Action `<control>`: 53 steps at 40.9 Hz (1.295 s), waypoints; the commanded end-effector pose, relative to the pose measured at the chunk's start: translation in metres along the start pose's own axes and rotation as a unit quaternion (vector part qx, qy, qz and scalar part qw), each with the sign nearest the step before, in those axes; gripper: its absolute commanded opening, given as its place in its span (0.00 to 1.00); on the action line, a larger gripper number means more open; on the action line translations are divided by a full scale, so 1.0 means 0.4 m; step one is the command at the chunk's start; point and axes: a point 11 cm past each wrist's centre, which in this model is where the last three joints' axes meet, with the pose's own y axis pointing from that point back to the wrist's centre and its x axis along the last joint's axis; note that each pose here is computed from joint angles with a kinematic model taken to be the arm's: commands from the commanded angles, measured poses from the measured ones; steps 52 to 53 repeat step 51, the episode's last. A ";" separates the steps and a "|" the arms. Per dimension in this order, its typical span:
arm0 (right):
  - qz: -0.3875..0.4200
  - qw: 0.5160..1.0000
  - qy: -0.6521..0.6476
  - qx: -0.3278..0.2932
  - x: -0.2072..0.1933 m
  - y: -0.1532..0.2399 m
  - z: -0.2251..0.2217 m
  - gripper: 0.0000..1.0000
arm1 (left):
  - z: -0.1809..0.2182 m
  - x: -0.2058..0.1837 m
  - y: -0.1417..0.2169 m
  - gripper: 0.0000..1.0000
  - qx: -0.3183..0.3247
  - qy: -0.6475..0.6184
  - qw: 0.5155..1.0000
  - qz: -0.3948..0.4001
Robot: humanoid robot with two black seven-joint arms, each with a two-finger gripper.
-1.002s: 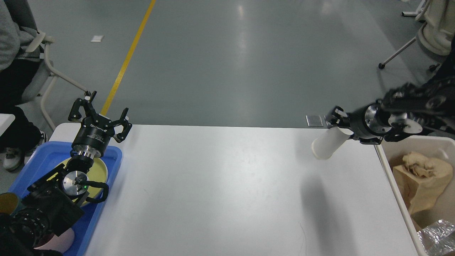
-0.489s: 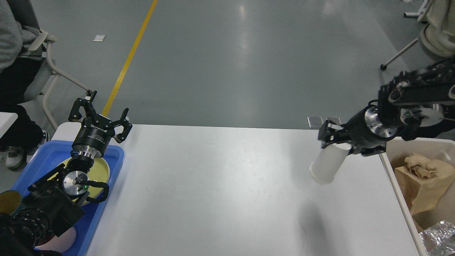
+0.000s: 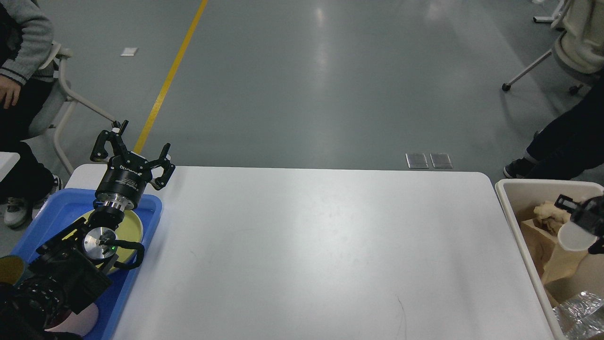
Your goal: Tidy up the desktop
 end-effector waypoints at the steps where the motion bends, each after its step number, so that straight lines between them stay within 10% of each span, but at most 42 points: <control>1: 0.012 1.000 -0.005 -0.009 -0.056 -0.022 0.009 1.00 | 0.000 0.000 0.000 1.00 0.000 0.000 1.000 0.000; 21: 0.023 0.978 -0.200 0.058 0.062 0.018 -0.096 1.00 | 0.000 0.000 0.000 1.00 0.000 0.000 1.000 0.000; 28: -0.112 0.796 -0.554 0.216 0.145 0.131 -0.327 1.00 | 0.000 0.000 0.000 1.00 0.000 0.000 1.000 0.000; 37: -0.232 0.633 -0.638 0.373 0.201 0.271 -0.472 1.00 | 0.000 0.000 0.000 1.00 0.000 0.000 1.000 0.000; 53: -0.212 0.570 -0.666 0.433 0.010 0.252 -0.527 1.00 | 0.000 -0.001 0.000 1.00 0.000 0.001 1.000 -0.001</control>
